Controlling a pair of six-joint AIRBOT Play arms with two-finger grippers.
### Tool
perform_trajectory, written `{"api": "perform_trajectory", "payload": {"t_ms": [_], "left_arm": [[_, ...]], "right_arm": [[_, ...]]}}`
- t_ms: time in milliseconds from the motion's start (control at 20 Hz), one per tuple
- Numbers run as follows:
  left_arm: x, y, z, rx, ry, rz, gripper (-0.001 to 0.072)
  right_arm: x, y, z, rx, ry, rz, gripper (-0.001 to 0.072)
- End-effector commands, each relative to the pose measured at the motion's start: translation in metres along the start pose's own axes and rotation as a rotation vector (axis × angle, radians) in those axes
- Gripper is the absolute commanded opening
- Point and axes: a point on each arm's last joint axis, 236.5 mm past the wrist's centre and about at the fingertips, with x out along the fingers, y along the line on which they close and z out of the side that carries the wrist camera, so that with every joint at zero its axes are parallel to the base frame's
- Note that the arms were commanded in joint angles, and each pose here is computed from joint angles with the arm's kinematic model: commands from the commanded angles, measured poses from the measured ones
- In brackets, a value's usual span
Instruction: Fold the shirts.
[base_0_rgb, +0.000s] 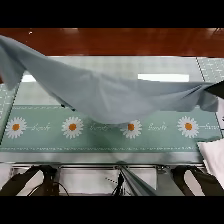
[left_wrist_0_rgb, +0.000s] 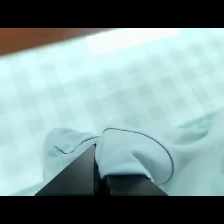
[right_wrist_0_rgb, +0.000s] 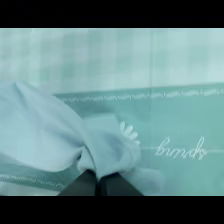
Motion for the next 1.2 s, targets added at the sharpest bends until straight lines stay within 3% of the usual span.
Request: {"api": "perform_trajectory", "payload": {"t_ms": [0,200,500,800,1000,1050,1100,1150], "left_arm": [[0.079,0.014,-0.039,-0.083,0.172,-0.101,0.0036],[0.166,0.039,-0.052,-0.132,0.231,-0.127,0.0036],[0.249,0.071,-0.055,-0.206,0.175,-0.081,0.0036],[0.307,0.084,-0.072,-0.235,0.169,-0.046,0.0036],[0.332,0.061,-0.110,-0.238,0.289,-0.107,0.0042],[0.328,0.062,-0.110,-0.239,0.297,-0.112,0.0115],[0.320,0.062,-0.107,-0.238,0.305,-0.122,0.0237],[0.306,0.065,-0.102,-0.242,0.319,-0.135,0.0291]], "right_arm": [[0.068,-0.039,-0.012,0.103,0.124,0.011,0.0016],[0.141,-0.075,0.017,0.130,0.087,-0.002,0.0017],[0.215,-0.116,0.089,0.388,-0.112,0.045,0.0017],[0.285,-0.154,0.061,0.566,0.018,0.038,0.0017],[0.295,-0.155,0.046,0.532,0.080,0.048,0.0017],[0.293,-0.151,0.044,0.514,0.091,0.062,0.0018],[0.290,-0.145,0.043,0.487,0.103,0.077,0.0017],[0.286,-0.140,0.041,0.454,0.116,0.091,0.0017]]}}
